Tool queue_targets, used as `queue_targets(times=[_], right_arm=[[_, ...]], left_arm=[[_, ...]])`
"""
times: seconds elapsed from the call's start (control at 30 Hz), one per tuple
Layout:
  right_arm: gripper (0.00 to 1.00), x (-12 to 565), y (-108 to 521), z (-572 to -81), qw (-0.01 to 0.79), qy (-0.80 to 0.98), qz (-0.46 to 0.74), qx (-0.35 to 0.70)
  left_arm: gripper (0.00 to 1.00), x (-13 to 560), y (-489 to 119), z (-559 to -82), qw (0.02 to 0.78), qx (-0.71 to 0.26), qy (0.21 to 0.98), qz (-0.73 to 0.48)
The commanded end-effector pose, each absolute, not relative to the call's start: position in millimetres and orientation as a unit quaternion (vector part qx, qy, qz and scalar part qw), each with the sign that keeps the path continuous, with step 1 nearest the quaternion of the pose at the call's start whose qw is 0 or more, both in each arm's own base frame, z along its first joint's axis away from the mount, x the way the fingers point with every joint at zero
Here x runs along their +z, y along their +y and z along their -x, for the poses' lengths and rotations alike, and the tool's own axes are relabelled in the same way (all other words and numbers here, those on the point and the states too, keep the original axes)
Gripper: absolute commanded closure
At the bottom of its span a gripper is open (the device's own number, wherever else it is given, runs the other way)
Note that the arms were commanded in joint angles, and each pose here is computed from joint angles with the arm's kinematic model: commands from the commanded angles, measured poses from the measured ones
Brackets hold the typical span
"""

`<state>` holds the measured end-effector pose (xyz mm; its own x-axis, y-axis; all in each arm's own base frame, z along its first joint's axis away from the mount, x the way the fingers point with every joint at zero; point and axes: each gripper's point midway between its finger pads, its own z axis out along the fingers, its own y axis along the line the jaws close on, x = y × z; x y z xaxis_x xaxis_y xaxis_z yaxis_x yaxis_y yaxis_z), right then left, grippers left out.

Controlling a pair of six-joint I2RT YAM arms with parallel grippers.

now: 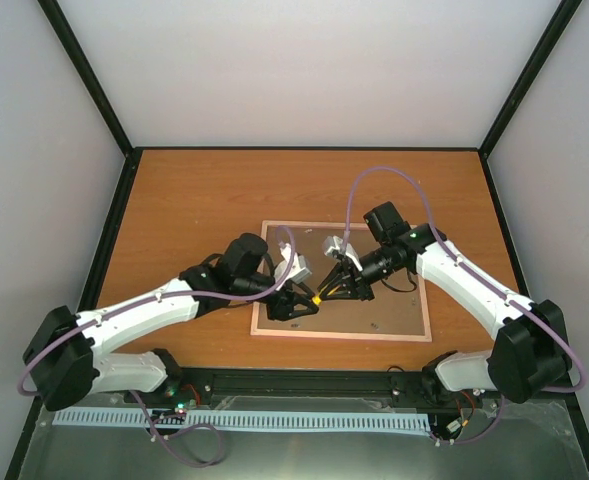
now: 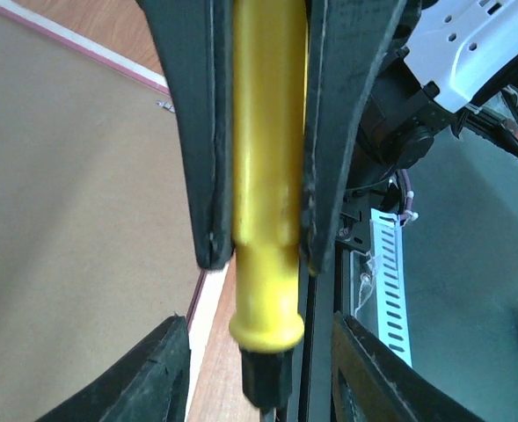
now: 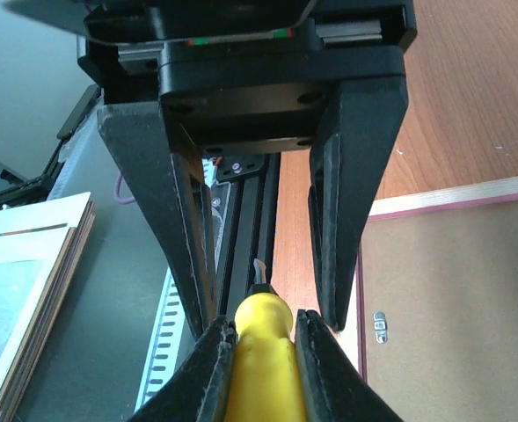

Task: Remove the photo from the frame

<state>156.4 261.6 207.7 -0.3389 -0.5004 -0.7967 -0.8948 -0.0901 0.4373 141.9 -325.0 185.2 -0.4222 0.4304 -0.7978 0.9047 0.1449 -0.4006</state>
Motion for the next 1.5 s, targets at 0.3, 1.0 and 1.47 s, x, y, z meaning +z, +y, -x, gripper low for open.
queue_targets(times=[0.3,1.0,1.47], right_arm=[[0.97,207.4,260.7,-158.0,0.206,0.645,0.541,0.500],[0.61,206.1,260.9,-166.6,0.215,0.659,0.536,0.482],[0.42,234.2,216.1,-229.1,0.324,0.715,0.456,0.418]], left_arm=[[0.73,209.5,-348.0,-148.9,0.295,-0.463,0.672,-0.497],[0.92,204.2,-343.3,-151.1,0.304,-0.451,0.680,-0.492],[0.99,150.7,-170.0,-305.6,0.322,-0.149,0.928,-0.111]])
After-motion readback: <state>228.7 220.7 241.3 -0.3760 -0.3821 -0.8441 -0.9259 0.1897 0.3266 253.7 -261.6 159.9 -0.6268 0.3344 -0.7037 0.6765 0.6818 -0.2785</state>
